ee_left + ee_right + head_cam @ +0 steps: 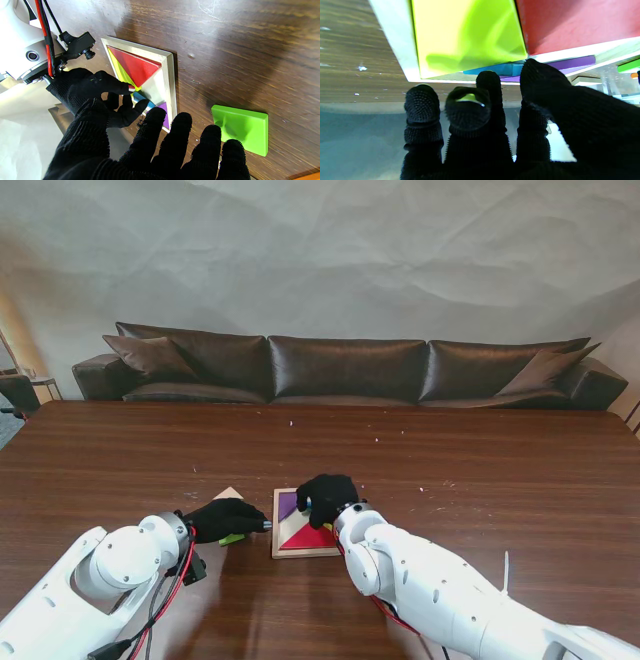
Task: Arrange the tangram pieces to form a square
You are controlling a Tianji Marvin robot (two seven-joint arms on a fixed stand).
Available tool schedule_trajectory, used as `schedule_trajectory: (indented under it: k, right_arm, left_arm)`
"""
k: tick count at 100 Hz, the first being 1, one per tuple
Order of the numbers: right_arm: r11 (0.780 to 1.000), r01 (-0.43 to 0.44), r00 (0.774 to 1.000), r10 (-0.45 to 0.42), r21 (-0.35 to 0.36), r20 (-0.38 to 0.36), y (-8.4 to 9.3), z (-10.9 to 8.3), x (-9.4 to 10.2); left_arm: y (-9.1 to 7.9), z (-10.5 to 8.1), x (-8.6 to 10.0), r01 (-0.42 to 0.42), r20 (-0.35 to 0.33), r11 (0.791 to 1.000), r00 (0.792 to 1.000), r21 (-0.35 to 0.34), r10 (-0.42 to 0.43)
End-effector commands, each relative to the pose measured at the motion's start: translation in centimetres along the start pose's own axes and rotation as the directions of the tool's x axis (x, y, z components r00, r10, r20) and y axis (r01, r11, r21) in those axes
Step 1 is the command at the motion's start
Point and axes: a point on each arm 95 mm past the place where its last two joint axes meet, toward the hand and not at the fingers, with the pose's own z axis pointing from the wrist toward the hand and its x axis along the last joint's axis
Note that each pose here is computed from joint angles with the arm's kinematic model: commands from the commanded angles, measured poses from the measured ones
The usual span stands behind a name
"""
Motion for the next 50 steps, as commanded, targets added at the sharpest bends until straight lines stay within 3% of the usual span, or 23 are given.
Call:
schedule_trajectory:
  k: [1,50]
  right_arm:
    - [1.000,0.011,1.000,-0.011,0.017,-0.003,-0.23,-0.10,0.16]
    - [0.998,0.046,0.999,-0.047,0.046,0.012,-0.33,-0.05,0.17]
  left_arm:
    - [0.27,-0.01,0.04,0.004,-0.005,1.000,1.000,-0.020,-0.004]
    - [0.24,-0.02,0.00,0.004,-0.006,1.000,1.000,-0.019,-0.004]
